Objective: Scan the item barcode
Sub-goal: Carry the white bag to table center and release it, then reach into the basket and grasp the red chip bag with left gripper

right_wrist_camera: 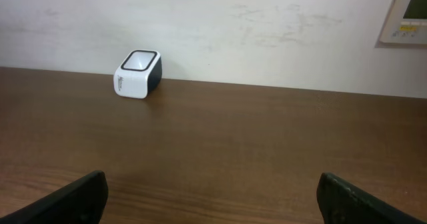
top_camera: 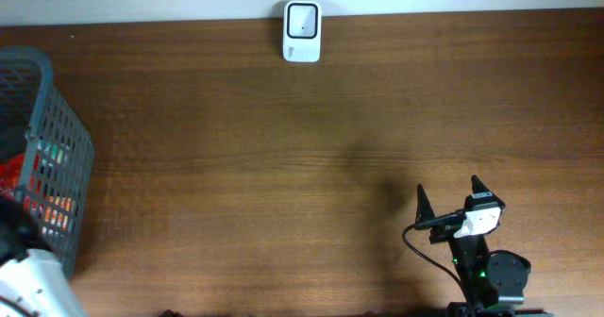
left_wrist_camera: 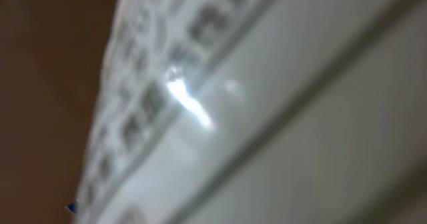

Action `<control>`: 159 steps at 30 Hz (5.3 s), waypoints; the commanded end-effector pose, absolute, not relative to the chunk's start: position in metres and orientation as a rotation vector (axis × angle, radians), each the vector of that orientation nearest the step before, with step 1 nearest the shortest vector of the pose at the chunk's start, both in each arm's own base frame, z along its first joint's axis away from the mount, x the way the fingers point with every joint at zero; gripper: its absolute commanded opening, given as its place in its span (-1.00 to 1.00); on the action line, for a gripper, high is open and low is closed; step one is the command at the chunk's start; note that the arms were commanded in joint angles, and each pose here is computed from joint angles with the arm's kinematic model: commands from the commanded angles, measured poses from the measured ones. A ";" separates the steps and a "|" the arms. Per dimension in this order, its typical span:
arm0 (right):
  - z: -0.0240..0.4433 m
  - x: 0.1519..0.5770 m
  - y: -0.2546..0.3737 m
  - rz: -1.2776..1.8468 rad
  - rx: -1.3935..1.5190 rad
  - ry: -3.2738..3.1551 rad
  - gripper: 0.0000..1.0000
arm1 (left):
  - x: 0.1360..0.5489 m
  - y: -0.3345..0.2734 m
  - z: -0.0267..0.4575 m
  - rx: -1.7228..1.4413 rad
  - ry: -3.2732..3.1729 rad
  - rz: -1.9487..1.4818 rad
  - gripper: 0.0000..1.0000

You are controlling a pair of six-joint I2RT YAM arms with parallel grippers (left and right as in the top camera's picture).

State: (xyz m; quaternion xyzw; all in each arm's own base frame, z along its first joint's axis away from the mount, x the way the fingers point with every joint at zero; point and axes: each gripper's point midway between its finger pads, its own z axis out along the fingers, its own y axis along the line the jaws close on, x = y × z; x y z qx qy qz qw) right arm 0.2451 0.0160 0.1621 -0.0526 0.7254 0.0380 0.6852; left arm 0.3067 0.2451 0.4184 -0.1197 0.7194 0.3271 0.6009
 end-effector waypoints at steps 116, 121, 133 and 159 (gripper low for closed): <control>0.160 0.245 0.016 0.087 -0.113 1.628 0.97 | 0.284 0.351 0.180 -1.113 2.312 0.597 0.99; 0.160 0.245 0.016 0.087 -0.113 1.628 0.97 | 0.286 0.353 0.145 -0.984 2.472 0.568 0.96; 0.160 0.245 0.016 0.087 -0.113 1.628 0.97 | 0.306 0.344 0.107 -0.655 2.654 0.484 0.96; 0.160 0.245 0.016 0.087 -0.113 1.628 0.97 | 0.298 0.341 0.019 -0.498 2.890 0.399 -1.00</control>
